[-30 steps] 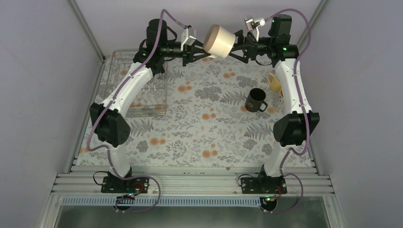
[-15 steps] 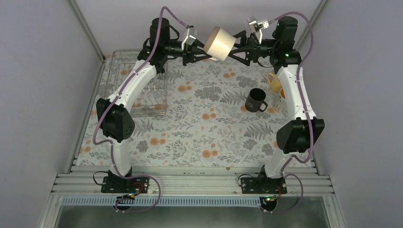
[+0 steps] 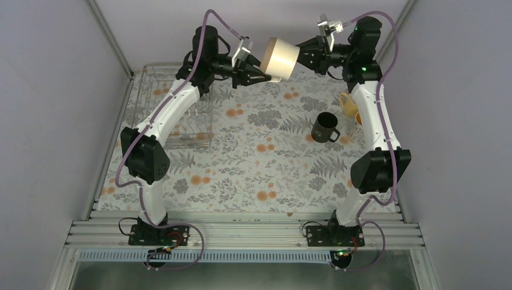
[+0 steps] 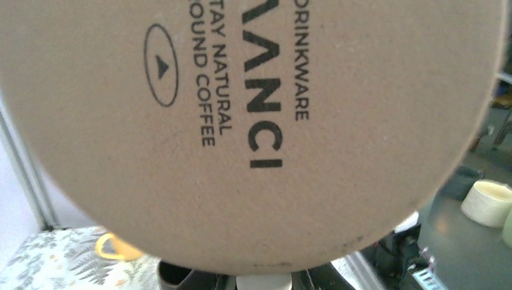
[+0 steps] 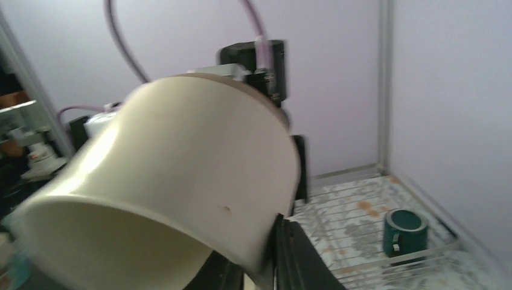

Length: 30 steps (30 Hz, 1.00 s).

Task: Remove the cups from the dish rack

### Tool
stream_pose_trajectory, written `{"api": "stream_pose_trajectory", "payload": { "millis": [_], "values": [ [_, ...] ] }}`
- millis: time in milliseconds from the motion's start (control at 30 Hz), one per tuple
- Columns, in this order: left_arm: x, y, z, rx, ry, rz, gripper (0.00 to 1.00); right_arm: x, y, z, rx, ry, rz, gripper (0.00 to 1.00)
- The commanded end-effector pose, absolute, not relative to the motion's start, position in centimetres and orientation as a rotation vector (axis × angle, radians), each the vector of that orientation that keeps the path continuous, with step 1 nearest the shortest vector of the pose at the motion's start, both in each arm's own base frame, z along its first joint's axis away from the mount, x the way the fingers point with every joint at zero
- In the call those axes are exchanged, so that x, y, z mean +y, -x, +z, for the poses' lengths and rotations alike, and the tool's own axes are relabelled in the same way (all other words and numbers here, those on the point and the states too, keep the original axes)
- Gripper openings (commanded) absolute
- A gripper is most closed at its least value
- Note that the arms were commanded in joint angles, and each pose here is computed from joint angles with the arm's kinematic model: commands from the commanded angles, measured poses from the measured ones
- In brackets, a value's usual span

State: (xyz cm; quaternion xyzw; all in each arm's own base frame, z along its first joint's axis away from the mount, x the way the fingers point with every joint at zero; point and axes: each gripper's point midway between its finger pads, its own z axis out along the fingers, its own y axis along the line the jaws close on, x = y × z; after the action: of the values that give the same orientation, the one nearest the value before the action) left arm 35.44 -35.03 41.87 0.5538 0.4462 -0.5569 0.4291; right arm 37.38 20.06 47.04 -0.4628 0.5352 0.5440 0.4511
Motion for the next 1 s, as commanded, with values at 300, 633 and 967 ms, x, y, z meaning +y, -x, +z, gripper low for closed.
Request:
{"api": "stream_pose_trajectory", "payload": {
  "millis": [300,633,967],
  "values": [
    [-35.0,-32.5,44.0,0.994,-1.444,-1.339,0.47,20.3,-34.5,49.3,1.285,1.203,1.386,0.03],
    [-33.0,-34.2,42.6,1.080,-1.421,-1.217,1.00,19.2,-34.1,50.1,1.286,1.189,1.357,0.03],
    [-23.1,-41.9,43.6,1.314,-1.216,-0.587,1.00,17.1,-45.9,44.5,1.546,0.965,0.858,0.03]
  ]
}}
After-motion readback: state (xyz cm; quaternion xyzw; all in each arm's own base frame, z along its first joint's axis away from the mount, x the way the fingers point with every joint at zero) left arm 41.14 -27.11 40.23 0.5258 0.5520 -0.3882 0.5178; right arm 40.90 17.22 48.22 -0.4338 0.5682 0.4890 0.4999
